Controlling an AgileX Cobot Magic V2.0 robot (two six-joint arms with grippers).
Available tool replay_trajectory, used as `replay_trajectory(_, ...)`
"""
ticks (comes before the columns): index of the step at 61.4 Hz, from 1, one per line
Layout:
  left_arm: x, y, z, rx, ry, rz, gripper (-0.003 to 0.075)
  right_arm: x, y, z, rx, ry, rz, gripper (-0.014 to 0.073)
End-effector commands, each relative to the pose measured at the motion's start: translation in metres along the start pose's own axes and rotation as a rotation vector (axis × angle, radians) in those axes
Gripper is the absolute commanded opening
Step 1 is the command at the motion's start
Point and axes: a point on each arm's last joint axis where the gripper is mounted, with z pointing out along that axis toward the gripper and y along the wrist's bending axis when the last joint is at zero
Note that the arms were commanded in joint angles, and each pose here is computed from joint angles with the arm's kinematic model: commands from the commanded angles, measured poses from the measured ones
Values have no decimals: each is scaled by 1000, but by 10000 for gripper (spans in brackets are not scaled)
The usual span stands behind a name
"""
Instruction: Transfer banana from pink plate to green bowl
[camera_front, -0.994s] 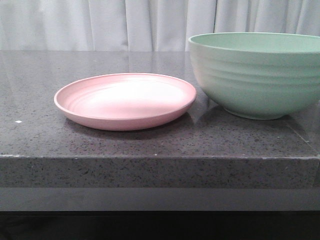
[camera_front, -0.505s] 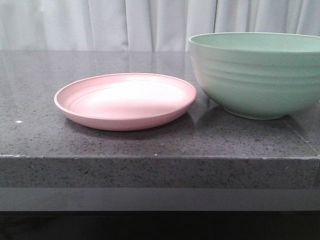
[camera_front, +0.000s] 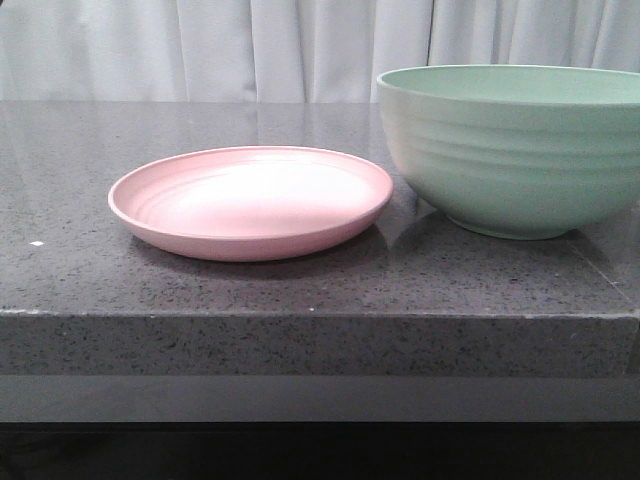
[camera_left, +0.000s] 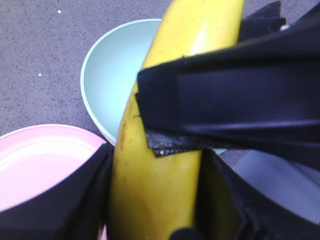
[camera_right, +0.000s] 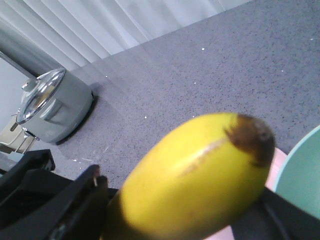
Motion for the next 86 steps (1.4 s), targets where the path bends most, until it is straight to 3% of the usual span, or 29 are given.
replay_trajectory(1, -20, -6, -25, 25, -158, -3, 169, -17, 7, -8, -13, -110, -45, 133)
replay_trajectory(5, -20, -6, -25, 25, -158, -3, 169, -18, 7, -8, -13, -114, -45, 29)
replay_trajectory(11, -20, -6, -25, 20, -159, 4, 198, -18, 7, -8, -12, -116, -45, -16)
replay_trajectory(16, -20, -4, -25, 6, -159, 21, 309, -18, 7, -8, -12, -116, -45, -15)
replay_trajectory(24, -21, -4, -25, -3, -160, 31, 571, -18, 7, -8, -10, -121, -47, -15)
replay_trajectory(28, -21, -3, -25, -6, -160, 35, 618, -19, 7, -8, -7, -126, -61, -15)
replay_trajectory(42, -21, -2, -25, -28, -161, 61, 620, -43, 6, -11, 42, -157, -252, -15)
replay_trajectory(49, -21, -1, -25, -32, -161, 66, 620, -71, -4, -13, 141, -182, -427, -15)
replay_trajectory(56, -21, -1, -25, -32, -161, 66, 620, -83, -23, -2, 239, -127, -555, -15)
replay_trajectory(70, -21, -1, -25, -32, -161, 66, 620, -69, -61, 44, 319, 39, -611, -6)
replay_trajectory(76, -21, -1, -25, -32, -161, 66, 620, -63, -70, 55, 329, 84, -600, 51)
replay_trajectory(86, -21, -1, -25, -32, -161, 66, 620, -58, -75, 60, 333, 123, -592, 244)
